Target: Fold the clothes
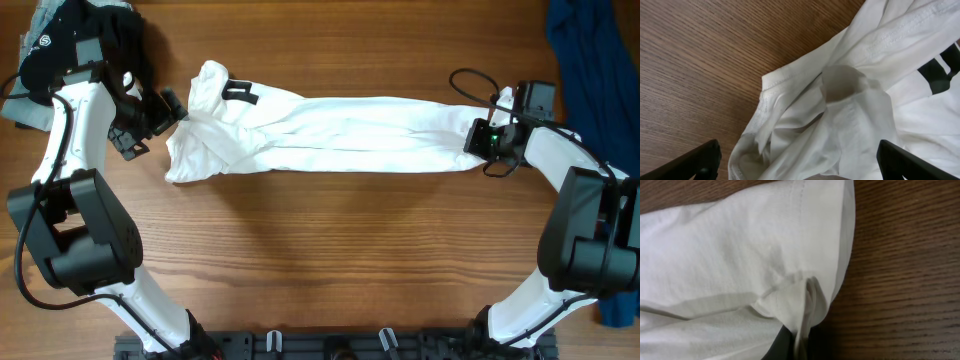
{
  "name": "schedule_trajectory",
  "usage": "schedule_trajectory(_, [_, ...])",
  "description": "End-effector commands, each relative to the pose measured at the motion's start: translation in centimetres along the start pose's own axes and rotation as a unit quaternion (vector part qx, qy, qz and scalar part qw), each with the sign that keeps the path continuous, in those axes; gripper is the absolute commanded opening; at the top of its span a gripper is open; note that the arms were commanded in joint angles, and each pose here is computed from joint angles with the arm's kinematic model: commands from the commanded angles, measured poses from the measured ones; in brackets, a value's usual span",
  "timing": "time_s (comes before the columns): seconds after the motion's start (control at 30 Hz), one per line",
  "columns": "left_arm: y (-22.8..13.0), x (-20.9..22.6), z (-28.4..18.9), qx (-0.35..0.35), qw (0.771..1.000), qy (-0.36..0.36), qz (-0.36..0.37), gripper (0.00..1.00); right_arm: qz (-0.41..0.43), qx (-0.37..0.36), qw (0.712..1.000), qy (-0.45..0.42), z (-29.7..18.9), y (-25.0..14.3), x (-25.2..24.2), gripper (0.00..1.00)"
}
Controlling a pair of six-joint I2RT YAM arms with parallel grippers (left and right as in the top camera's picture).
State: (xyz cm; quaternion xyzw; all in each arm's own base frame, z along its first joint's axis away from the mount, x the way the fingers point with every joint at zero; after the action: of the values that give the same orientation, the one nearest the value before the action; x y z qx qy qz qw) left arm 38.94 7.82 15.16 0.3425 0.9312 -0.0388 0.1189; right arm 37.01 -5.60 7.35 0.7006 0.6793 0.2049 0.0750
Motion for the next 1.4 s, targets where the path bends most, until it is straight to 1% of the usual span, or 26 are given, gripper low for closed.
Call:
schedule_trajectory(0.0, [0.4,0.0,-1.1,-0.016,1.0,-0.001,0.009,1.0,0.042,0.006,0.999,0.0,-0.2,-0.2,-1.8,0.04])
schedule_trajectory(0.03, [0.5,0.1,-1.1,-0.016,1.0,-0.001,0.008,1.0,0.053,-0.006,0.999,-0.008,-1.7,0.5,-2.9,0.04])
schedule_trajectory(0.1, [0.4,0.1,-1.1,-0.014,1.0,0.001,0.007,1.0,0.048,-0.018,0.999,-0.015,-3.9,1.3,-4.1,0.04])
schedule_trajectory(0.2, [0.1,0.3,-1.1,-0.006,1.0,0.007,0.005,1.0,0.029,-0.03,0.999,-0.02,-7.0,2.3,-4.6,0.04])
schedule_trajectory(0.27, [-0.1,0.5,-1.1,0.0,1.0,0.011,0.004,1.0,0.011,-0.047,0.999,-0.006,-8.7,2.9,-3.8,0.04])
schedule_trajectory(0.37, [-0.4,0.7,-1.1,0.009,1.0,0.017,0.002,1.0,-0.018,-0.062,0.998,0.021,-9.7,3.5,-1.3,0.05])
schedule_trajectory(0.53, [-0.6,0.8,-1.1,0.016,1.0,0.022,0.0,1.0,-0.105,-0.036,0.992,0.06,-8.1,3.7,5.4,0.04])
schedule_trajectory(0.6, [-0.6,0.8,-1.1,0.016,1.0,0.022,0.0,1.0,-0.133,-0.033,0.988,0.076,-7.5,3.8,9.0,0.04])
schedule_trajectory(0.7, [-0.6,0.8,-1.1,0.016,1.0,0.022,0.0,1.0,-0.164,-0.037,0.983,0.07,-6.8,3.8,12.8,0.04])
schedule_trajectory(0.8, [-0.6,0.8,-1.1,0.016,1.0,0.022,0.0,1.0,-0.208,-0.037,0.975,0.076,-4.8,3.1,17.8,0.04])
schedule_trajectory(0.93, [-0.6,0.8,-1.1,0.016,1.0,0.022,0.0,1.0,-0.226,-0.036,0.969,0.097,-2.4,2.6,20.6,0.04])
schedule_trajectory(1.03, [-0.6,0.8,-1.1,0.016,1.0,0.022,0.0,1.0,-0.247,-0.041,0.962,0.109,-1.6,2.2,22.6,0.04])
schedule_trajectory(1.07, [-0.6,0.8,-1.1,0.016,1.0,0.022,0.0,1.0,-0.254,-0.043,0.96,0.111,-1.5,2.0,23.2,0.37])
schedule_trajectory(1.13, [-0.6,0.8,-1.1,0.015,1.0,0.021,0.0,1.0,-0.261,-0.048,0.955,0.131,-1.6,2.0,23.9,0.8])
schedule_trajectory(1.17, [-0.6,0.8,-1.1,0.014,1.0,0.021,0.0,1.0,-0.272,-0.053,0.947,0.163,-2.2,2.3,24.8,0.89])
schedule_trajectory(1.2, [-0.5,0.8,-1.1,0.013,1.0,0.02,0.001,1.0,-0.283,-0.056,0.94,0.184,-2.7,2.5,25.3,0.92])
schedule_trajectory(1.23, [-0.5,0.8,-1.1,0.013,1.0,0.02,0.001,1.0,-0.293,-0.061,0.932,0.205,-3.4,3.0,25.9,0.92])
schedule_trajectory(1.27, [-0.5,0.8,-1.1,0.013,1.0,0.02,0.001,1.0,-0.313,-0.076,0.916,0.239,-4.8,3.7,26.9,0.9])
schedule_trajectory(1.3, [-0.5,0.8,-1.1,0.013,1.0,0.02,0.001,1.0,-0.321,-0.086,0.911,0.244,-5.7,4.1,27.2,0.88])
schedule_trajectory(1.33, [-0.5,0.8,-1.1,0.013,1.0,0.02,0.001,1.0,-0.322,-0.092,0.911,0.239,-6.2,4.3,27.2,0.85])
schedule_trajectory(1.37, [-0.5,0.8,-1.1,0.013,1.0,0.02,0.001,1.0,-0.317,-0.094,0.919,0.215,-6.4,4.5,26.7,0.84])
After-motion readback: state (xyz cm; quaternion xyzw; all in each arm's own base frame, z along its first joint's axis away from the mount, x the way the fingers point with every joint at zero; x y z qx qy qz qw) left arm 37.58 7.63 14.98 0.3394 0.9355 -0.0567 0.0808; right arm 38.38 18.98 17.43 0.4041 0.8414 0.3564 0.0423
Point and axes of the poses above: each gripper's point midway between its finger pads, its own z axis out along the fingers, its own x axis along the line the jaws close on, y = z × x, the point moved 8 cm from there along -z, back along the fingers, and after that the axes turned 15 degrees about -z, right-handed, at the moved point
